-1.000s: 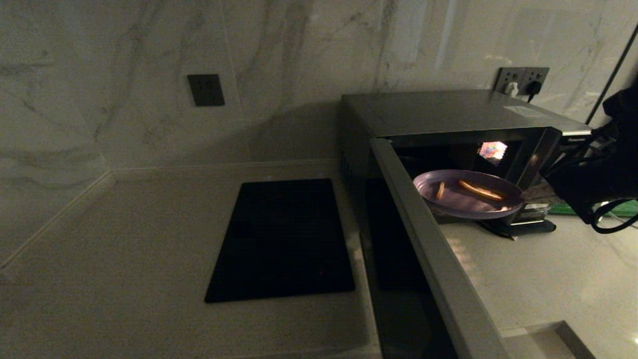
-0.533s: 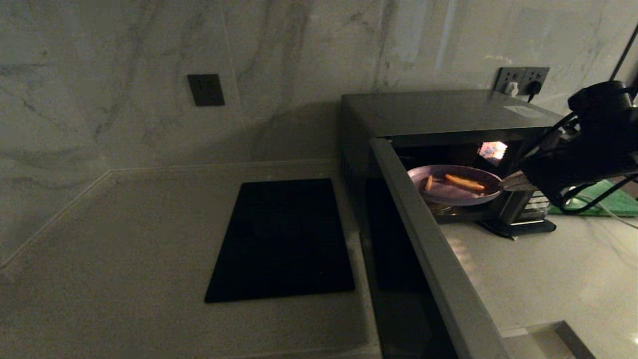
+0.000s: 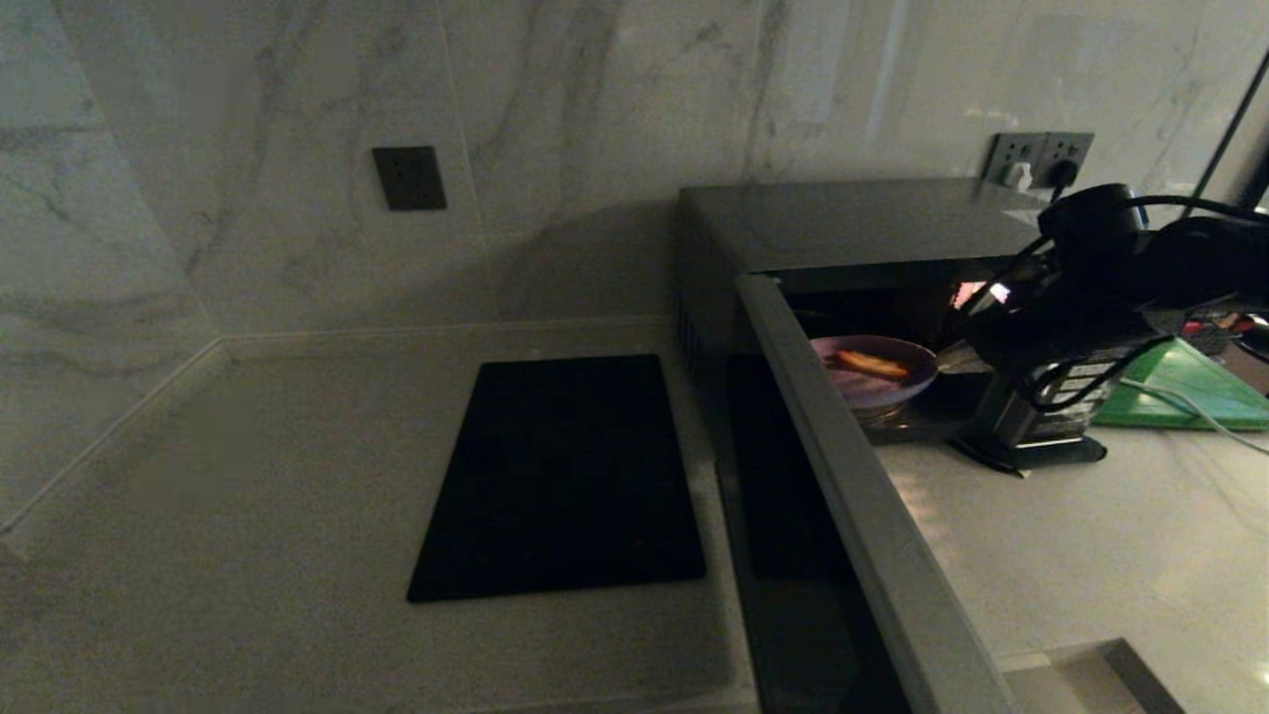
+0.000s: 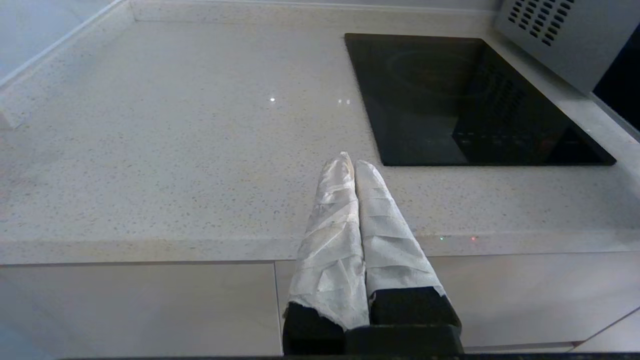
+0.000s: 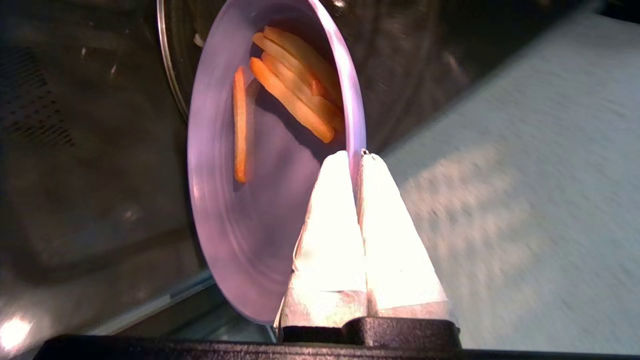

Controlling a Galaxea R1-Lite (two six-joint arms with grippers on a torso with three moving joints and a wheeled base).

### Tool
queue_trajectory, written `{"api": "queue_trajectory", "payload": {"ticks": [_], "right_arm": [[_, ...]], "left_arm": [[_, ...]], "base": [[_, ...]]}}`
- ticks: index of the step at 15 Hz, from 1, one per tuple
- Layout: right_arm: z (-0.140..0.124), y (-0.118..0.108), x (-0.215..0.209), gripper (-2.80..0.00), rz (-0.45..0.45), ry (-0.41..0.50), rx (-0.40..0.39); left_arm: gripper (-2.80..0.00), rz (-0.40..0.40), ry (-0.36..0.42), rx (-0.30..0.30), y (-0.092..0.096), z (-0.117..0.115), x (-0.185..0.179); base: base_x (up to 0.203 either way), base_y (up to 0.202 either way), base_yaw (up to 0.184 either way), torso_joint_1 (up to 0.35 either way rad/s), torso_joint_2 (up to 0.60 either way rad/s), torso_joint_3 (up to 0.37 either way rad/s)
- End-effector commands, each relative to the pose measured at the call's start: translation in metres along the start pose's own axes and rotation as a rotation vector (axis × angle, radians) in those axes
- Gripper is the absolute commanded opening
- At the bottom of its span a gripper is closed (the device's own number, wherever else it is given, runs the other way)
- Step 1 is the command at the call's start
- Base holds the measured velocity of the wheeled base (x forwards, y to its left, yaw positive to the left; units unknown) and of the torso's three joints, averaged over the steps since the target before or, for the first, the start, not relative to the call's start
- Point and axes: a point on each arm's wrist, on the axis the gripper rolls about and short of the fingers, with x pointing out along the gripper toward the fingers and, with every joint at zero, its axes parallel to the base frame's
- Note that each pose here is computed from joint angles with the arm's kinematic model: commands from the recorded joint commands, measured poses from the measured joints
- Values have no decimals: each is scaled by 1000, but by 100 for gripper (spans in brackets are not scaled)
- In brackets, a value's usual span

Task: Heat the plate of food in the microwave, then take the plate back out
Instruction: Put the plate in the microwave oven, then close the microwave oven

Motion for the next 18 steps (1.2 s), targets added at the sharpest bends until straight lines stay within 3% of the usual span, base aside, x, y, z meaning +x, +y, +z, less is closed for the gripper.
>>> {"api": "queue_trajectory", "payload": {"ticks": [1,11,16,18], "right_arm": [[-1,-4,29,-280,-18,29,3],[-1,-8,46,-280,-34,42,4],[-7,-6,24,-280,-50,61,2],[-14,-9,8,-280,-73,86,-40]], "left_arm": [[-280,1,0,0,0,0,0],[-280,1,1,0,0,0,0],[-280,1,1,0,0,0,0],[-280,1,1,0,0,0,0]], "base": [[0,0,0,0,0,0],[0,0,0,0,0,0],[0,0,0,0,0,0],[0,0,0,0,0,0]]}}
